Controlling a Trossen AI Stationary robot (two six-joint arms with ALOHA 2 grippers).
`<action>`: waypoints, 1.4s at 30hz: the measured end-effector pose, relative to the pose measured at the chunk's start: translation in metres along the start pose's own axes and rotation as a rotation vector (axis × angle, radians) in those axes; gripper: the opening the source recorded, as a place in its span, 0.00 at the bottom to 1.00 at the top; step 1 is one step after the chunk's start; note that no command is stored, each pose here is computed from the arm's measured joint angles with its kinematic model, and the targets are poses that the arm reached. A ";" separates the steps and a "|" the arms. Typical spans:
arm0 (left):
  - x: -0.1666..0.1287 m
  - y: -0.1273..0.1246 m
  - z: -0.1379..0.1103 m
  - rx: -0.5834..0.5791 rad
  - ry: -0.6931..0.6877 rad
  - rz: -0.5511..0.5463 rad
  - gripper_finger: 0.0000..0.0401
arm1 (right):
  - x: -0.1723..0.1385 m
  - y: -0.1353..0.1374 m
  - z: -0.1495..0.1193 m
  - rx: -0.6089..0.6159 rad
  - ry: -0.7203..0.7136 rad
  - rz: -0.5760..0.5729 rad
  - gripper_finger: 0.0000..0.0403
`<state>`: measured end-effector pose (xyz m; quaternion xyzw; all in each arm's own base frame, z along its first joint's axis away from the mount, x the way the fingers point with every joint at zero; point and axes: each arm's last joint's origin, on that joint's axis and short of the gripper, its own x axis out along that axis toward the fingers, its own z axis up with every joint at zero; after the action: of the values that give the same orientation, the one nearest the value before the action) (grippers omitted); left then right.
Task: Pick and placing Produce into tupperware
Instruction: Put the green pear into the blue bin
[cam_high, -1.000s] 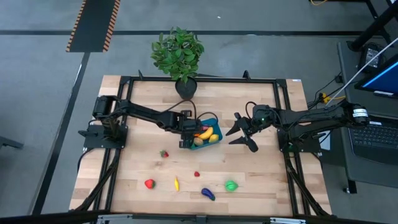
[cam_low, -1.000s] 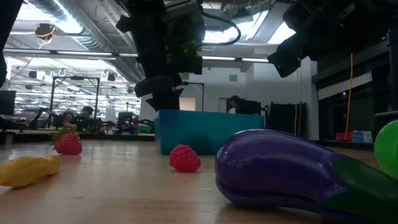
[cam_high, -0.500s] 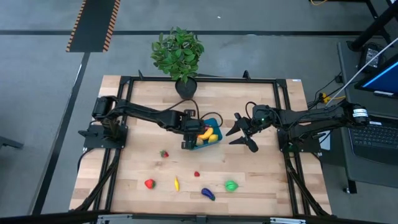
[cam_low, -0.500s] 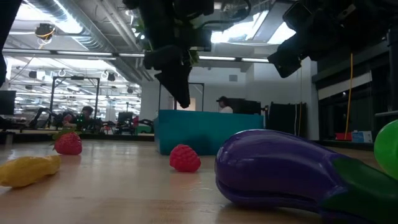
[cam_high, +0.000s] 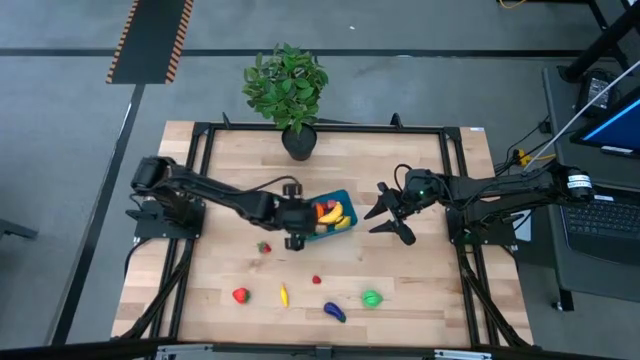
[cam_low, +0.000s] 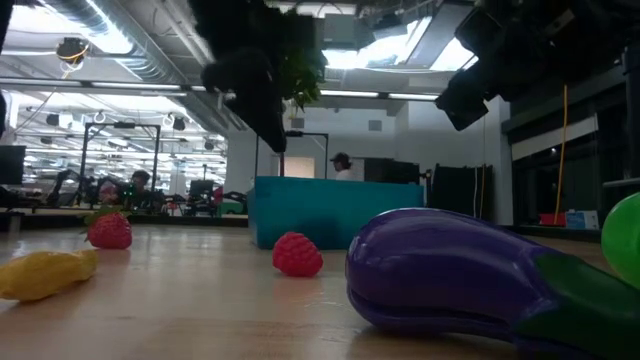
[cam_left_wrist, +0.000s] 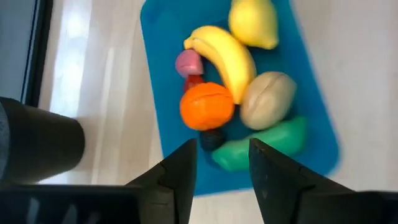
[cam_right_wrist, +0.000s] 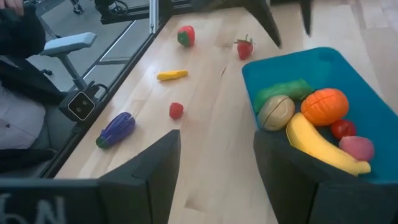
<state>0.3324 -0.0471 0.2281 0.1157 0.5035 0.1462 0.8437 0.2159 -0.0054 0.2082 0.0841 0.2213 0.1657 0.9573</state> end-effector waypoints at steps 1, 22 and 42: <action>-0.005 -0.001 -0.004 -0.013 -0.027 -0.008 0.33 | 0.000 0.000 0.000 0.011 0.001 0.000 0.51; -0.050 -0.007 -0.117 -0.339 -0.419 -0.139 0.25 | -0.001 -0.006 -0.002 0.152 0.000 -0.202 0.67; -0.057 -0.010 -0.134 -0.347 -0.389 -0.013 0.17 | -0.003 0.049 0.031 0.101 0.290 -0.181 0.78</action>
<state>0.1903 -0.0706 0.2085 -0.0083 0.3000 0.1999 0.9327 0.2137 0.0361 0.2486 0.0873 0.3719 0.0780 0.9208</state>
